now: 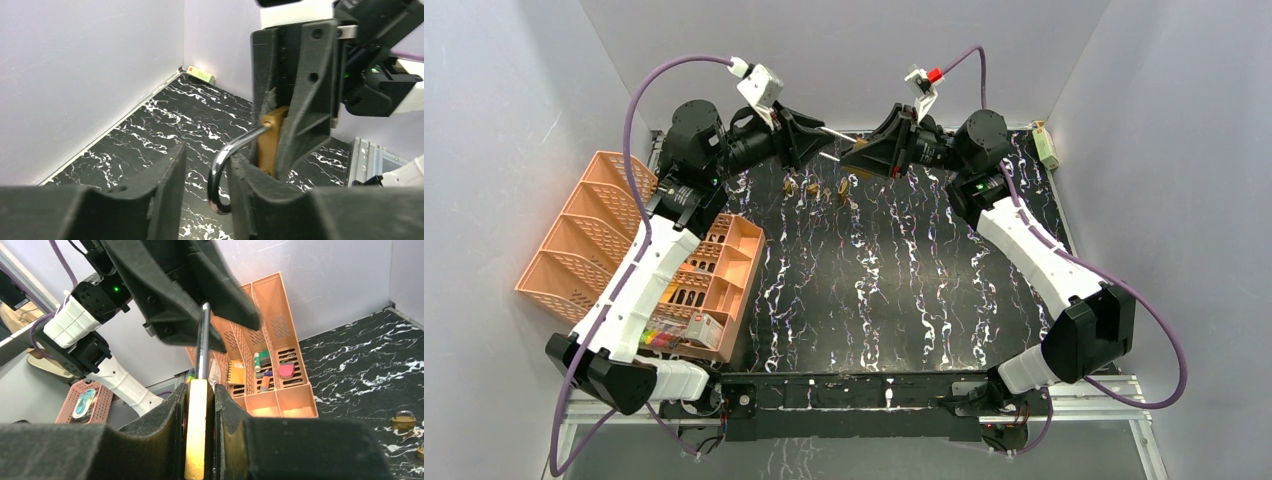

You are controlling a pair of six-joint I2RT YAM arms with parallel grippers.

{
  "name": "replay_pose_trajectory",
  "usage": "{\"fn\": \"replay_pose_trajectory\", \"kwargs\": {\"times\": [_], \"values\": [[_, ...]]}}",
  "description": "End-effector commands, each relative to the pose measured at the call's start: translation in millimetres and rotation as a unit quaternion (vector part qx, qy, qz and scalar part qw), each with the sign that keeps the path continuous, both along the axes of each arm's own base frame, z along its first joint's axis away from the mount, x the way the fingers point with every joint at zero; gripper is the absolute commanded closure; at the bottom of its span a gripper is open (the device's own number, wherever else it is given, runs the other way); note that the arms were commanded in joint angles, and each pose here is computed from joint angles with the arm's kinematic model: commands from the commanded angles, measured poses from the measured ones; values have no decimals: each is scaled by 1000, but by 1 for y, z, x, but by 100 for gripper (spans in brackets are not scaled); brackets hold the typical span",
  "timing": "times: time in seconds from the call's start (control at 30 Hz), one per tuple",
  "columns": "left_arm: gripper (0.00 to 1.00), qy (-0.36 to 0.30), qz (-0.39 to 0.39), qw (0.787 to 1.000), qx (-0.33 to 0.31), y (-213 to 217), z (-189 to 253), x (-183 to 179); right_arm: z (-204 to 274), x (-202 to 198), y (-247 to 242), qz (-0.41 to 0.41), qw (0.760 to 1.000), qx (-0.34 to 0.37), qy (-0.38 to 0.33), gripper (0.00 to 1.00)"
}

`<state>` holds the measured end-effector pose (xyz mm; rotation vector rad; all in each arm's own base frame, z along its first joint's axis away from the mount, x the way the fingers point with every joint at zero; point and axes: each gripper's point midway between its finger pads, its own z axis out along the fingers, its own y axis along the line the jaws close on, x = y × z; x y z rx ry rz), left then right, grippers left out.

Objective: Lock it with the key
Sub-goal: Lock the lock.

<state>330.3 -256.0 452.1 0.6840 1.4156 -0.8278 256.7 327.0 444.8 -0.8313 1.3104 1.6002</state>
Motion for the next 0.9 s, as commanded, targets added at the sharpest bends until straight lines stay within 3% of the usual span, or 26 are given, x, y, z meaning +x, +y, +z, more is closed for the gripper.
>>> {"fn": "replay_pose_trajectory", "kwargs": {"times": [0.0,0.07,0.2,0.3,0.33,0.4,0.53,0.67,0.87], "values": [[83,11,61,997,46,25,-22,26,74,-72,-31,49,987,60,-144,100],[100,16,41,998,48,19,-24,23,75,-72,-31,49,986,61,-144,100],[100,10,24,998,49,13,-18,25,70,-67,-31,40,989,52,-136,98],[100,-6,53,997,58,20,-9,34,68,-62,-34,8,988,48,-146,56],[100,-13,66,996,62,24,-7,38,68,-61,-37,-8,987,46,-153,47],[100,-20,80,994,68,28,-2,40,67,-57,-43,-45,984,39,-166,32],[100,-29,88,993,76,32,5,42,57,-45,-56,-125,975,21,-181,17],[100,-34,87,993,77,32,8,41,41,-41,-68,-174,965,0,-197,8],[100,-36,83,993,76,31,11,39,20,-37,-67,-172,966,-27,-193,12]]}}
